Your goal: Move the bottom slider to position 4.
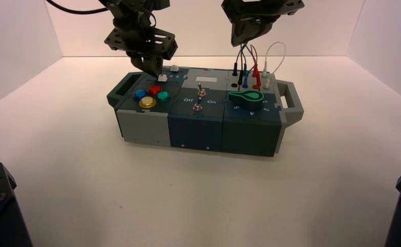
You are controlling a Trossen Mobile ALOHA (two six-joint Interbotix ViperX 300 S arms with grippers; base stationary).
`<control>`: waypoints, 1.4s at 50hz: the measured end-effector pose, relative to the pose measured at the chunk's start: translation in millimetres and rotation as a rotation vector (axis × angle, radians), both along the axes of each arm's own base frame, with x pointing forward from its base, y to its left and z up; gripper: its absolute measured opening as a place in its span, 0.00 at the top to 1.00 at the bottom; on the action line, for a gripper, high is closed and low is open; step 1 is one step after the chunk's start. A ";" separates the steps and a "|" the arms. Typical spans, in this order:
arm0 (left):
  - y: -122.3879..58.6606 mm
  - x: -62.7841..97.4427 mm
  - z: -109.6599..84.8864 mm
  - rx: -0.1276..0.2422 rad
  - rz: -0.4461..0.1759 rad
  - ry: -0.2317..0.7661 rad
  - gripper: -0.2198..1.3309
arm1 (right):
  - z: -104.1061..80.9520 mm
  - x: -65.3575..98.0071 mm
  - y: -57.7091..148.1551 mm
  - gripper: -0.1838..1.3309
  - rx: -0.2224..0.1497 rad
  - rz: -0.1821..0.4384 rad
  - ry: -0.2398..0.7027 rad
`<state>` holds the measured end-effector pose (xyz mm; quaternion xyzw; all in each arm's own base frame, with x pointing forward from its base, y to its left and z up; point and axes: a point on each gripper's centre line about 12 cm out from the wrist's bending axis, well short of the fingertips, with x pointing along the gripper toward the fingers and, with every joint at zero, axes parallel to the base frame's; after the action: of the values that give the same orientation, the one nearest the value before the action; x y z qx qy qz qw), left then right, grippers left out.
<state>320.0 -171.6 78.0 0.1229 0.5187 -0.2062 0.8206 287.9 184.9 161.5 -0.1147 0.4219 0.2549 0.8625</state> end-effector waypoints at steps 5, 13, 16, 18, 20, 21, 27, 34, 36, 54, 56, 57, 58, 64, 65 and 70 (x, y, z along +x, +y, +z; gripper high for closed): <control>-0.7 0.2 -0.5 0.002 -0.003 0.002 0.96 | -0.1 -0.1 -0.1 0.97 -0.002 0.001 0.001; -3.2 1.3 -0.8 0.004 -0.009 0.005 0.96 | 0.0 0.0 0.0 0.97 -0.001 0.001 -0.001; -4.8 0.7 -1.0 0.005 -0.014 0.006 0.96 | -0.1 0.2 -0.5 0.97 -0.002 0.000 0.001; -6.0 0.6 -0.6 0.005 -0.018 0.004 0.96 | -0.1 -0.1 -0.1 0.97 -0.002 0.001 0.001; -6.9 0.9 -0.2 0.004 -0.021 0.001 0.96 | 0.0 0.3 -0.4 0.97 -0.001 0.000 -0.001; -7.1 0.1 -1.1 0.005 -0.022 0.004 0.96 | -0.1 0.2 -0.6 0.97 -0.004 0.002 -0.001; -8.7 -0.5 -1.4 0.006 -0.027 0.005 0.96 | -0.1 0.2 -0.5 0.97 -0.002 0.000 0.001; -8.9 0.1 -0.4 0.005 -0.028 0.002 0.96 | -0.1 0.2 -0.5 0.97 -0.002 0.000 0.001; -9.4 -0.3 -1.0 0.006 -0.030 0.004 0.96 | -0.1 0.2 -0.6 0.97 -0.004 0.002 -0.001; -10.0 0.0 -1.4 0.012 -0.036 0.007 0.96 | -0.1 0.4 -1.0 0.97 -0.002 -0.002 0.001; -9.9 -0.2 -1.5 0.013 -0.036 0.009 0.96 | -0.1 0.4 -1.0 0.97 -0.002 -0.002 0.001; -9.9 -0.3 -1.5 0.014 -0.036 0.010 0.96 | 0.0 0.6 -0.9 0.97 -0.001 -0.002 -0.001; -10.1 0.1 -1.7 0.014 -0.038 0.010 0.96 | -0.1 0.7 -1.4 0.97 -0.001 -0.005 0.001; -10.6 1.0 -1.9 0.015 -0.038 0.011 0.96 | 0.0 0.8 -1.3 0.97 -0.001 -0.003 -0.001; -10.8 1.3 -1.6 0.015 -0.038 0.011 0.96 | -0.1 1.0 -1.8 0.97 -0.002 -0.005 0.001; -13.2 2.2 -2.4 0.017 -0.042 0.015 0.96 | 0.0 1.7 -2.7 0.97 -0.002 -0.007 -0.001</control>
<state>322.2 -184.9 75.5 0.1393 0.5239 -0.2201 0.8110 289.7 182.1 161.5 -0.1142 0.4220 0.2512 0.8636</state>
